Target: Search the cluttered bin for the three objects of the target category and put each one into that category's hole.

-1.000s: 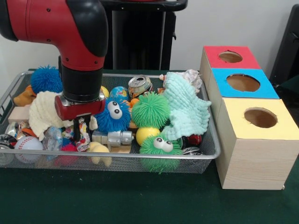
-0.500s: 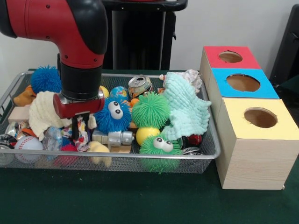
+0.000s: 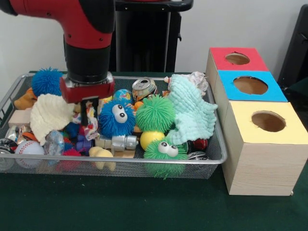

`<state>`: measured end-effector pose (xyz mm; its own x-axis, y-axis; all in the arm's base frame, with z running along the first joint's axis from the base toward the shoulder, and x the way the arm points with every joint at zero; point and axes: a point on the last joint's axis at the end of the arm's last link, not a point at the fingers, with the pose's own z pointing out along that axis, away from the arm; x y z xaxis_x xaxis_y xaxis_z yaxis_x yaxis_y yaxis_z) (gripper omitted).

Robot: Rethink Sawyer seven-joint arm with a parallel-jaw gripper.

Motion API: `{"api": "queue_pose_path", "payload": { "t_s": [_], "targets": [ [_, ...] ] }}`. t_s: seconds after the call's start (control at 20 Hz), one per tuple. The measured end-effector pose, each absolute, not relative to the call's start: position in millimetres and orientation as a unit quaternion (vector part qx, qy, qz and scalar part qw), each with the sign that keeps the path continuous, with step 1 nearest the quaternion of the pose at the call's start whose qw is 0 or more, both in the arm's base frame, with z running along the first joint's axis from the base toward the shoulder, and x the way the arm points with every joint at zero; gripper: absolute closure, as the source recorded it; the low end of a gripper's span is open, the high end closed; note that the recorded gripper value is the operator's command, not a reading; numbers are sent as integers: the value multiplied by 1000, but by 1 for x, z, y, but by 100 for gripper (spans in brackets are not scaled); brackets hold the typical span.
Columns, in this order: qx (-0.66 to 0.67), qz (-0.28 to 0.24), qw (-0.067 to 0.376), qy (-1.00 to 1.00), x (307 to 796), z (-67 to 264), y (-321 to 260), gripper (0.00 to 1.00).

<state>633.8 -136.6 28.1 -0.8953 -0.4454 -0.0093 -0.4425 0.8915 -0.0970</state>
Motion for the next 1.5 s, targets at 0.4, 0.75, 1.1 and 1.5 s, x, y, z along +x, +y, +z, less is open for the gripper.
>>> {"api": "queue_pose_path", "payload": {
  "t_s": [0.4,0.75,1.1,1.5],
  "targets": [
    [-202,-15,10,979,634,82,-94,100],
    [-187,7,14,982,633,104,-58,100],
    [-175,30,5,984,623,115,-18,100],
    [-163,47,-11,985,604,116,27,100]
  ]
}}
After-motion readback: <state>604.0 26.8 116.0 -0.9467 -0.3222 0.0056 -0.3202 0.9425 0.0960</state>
